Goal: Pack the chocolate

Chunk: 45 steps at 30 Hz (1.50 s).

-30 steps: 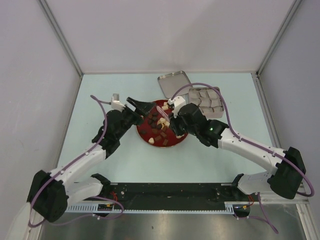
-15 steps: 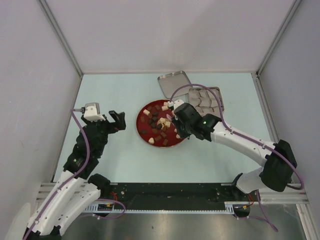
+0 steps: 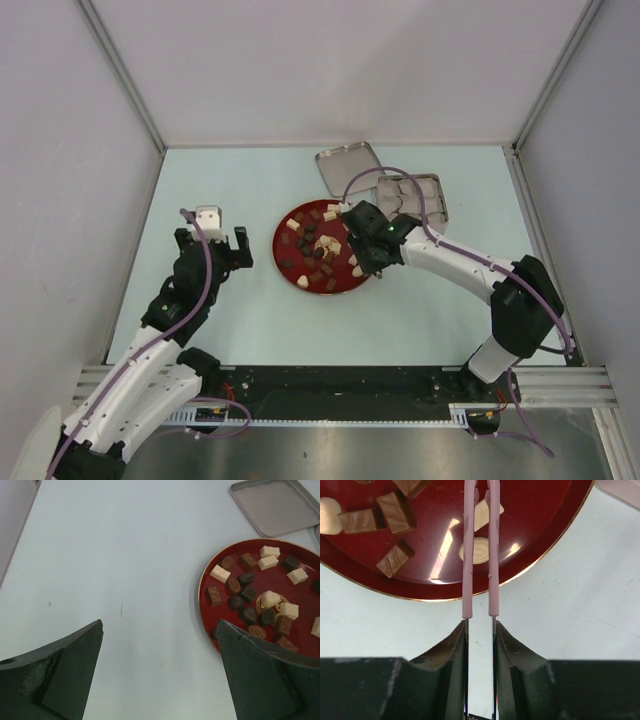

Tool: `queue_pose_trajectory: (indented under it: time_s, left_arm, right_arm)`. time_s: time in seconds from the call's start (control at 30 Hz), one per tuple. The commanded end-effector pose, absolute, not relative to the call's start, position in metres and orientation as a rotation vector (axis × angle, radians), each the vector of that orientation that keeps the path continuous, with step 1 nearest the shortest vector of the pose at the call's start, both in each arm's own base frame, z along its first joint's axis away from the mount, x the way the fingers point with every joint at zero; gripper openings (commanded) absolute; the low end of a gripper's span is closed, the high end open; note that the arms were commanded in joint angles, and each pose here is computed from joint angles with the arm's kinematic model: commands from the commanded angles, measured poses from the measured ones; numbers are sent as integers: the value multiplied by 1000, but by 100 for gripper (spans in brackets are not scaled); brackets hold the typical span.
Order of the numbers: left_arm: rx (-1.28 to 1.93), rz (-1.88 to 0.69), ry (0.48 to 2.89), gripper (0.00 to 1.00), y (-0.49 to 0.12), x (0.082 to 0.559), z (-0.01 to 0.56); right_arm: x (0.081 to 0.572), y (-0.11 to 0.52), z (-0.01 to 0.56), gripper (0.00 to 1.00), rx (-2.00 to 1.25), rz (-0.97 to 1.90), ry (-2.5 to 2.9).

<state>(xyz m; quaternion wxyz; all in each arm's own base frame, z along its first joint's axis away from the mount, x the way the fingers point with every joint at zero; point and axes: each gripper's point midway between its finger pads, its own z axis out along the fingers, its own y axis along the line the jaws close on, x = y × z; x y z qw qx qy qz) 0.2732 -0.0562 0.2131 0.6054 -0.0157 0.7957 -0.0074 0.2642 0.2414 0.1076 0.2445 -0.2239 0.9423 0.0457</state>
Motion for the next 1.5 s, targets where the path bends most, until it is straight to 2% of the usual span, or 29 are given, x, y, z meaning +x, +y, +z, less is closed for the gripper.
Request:
queue_pose_trajectory:
  time_s: [0.0,0.67,1.33,1.47]
  left_arm:
    - [-38,16,1793,100,-48,275,226]
    - [-23,13,1815,100,-50,278,219]
    - [-24,10,1816,100,-50,276,219]
    - [-26,8,1815,100,-50,276,219]
  right_arm:
    - [273,241,116,29,-541,104,2587]
    - [267,245,89,40,-412,146,2725]
    - [261,267,75,39,-419,257,2783]
    - [262,268,76,35,-445,207,2778]
